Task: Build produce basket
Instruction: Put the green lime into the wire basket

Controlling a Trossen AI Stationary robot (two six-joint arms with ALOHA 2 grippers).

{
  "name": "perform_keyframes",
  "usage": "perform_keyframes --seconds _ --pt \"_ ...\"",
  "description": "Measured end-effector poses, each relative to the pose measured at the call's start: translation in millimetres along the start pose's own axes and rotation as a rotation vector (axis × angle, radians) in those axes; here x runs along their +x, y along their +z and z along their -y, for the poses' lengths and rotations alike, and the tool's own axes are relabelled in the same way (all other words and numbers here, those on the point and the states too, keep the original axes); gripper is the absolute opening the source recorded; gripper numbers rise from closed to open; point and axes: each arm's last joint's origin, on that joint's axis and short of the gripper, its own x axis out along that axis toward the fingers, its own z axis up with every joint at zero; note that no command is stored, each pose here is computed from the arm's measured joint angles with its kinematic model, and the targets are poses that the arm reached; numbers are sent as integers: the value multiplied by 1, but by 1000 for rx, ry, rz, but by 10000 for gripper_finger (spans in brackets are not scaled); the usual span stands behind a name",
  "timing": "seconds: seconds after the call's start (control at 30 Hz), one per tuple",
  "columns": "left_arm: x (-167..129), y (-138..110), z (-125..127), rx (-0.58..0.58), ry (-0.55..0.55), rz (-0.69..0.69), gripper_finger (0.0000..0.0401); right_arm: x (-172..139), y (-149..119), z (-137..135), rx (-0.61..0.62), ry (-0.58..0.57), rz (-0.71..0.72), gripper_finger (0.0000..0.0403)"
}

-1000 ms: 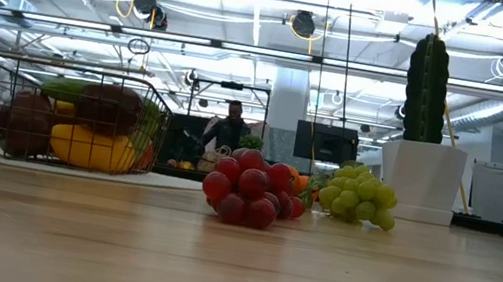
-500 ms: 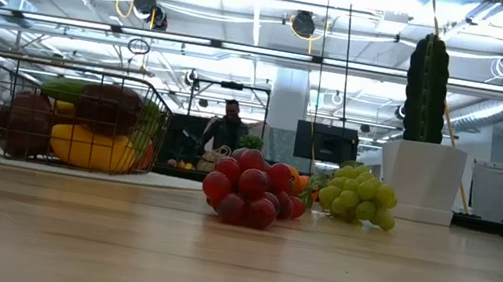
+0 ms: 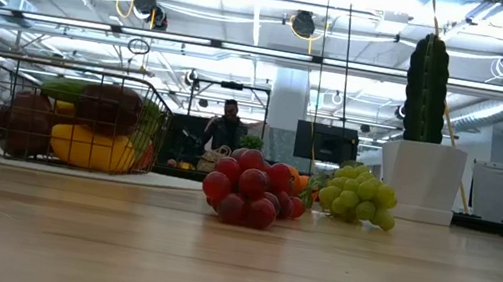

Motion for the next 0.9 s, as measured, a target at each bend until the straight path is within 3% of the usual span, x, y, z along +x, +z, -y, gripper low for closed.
perform_keyframes --seconds 0.27,0.53,0.9 --pt "-9 1 -4 -81 -25 8 381 2 -6 13 307 -63 -51 260" --pt "-18 -4 -14 -62 8 -37 381 0 -42 30 399 -139 -155 260" --pt "-17 -3 -12 -36 6 -23 381 19 -43 27 472 -79 -85 260"
